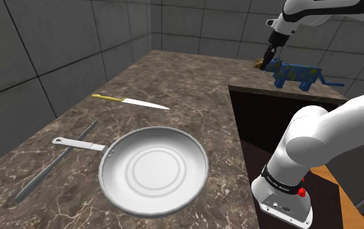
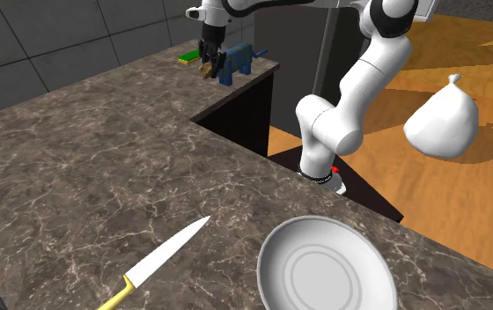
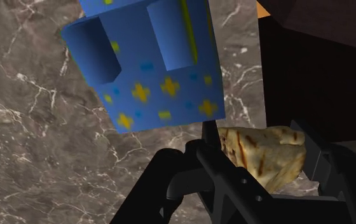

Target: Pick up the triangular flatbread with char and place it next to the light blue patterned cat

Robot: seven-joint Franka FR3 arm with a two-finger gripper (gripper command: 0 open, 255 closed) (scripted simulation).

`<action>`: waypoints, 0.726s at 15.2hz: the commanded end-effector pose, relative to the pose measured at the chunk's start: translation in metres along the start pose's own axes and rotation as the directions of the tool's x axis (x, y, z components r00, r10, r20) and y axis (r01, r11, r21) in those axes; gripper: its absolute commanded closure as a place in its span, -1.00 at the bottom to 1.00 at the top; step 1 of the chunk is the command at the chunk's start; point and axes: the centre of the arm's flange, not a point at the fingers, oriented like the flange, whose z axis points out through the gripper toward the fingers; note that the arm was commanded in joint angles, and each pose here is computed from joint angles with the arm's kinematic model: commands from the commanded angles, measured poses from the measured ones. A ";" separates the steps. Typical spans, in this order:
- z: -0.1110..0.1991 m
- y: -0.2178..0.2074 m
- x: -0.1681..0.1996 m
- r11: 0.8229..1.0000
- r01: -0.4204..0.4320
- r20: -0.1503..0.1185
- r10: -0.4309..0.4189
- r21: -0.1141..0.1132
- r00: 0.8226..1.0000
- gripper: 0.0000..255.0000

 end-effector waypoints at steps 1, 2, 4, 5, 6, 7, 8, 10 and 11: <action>0.010 -0.001 -0.001 1.000 0.000 0.000 0.000 0.000 1.000 1.00; 0.016 -0.001 -0.002 1.000 0.000 0.000 0.000 0.000 1.000 1.00; 0.026 -0.002 -0.004 1.000 0.000 0.000 0.000 0.000 1.000 1.00; 0.031 -0.002 -0.005 1.000 0.000 0.000 0.000 0.000 1.000 1.00; 0.036 -0.003 -0.006 1.000 0.000 0.000 0.000 0.000 1.000 1.00; 0.041 -0.003 -0.007 1.000 0.000 0.000 0.000 0.000 1.000 1.00; 0.047 -0.003 -0.008 1.000 0.000 0.000 0.000 0.000 1.000 1.00; 0.057 -0.004 -0.010 1.000 0.000 0.000 0.000 0.000 1.000 1.00; 0.062 -0.005 -0.011 1.000 0.000 0.000 0.000 0.000 1.000 1.00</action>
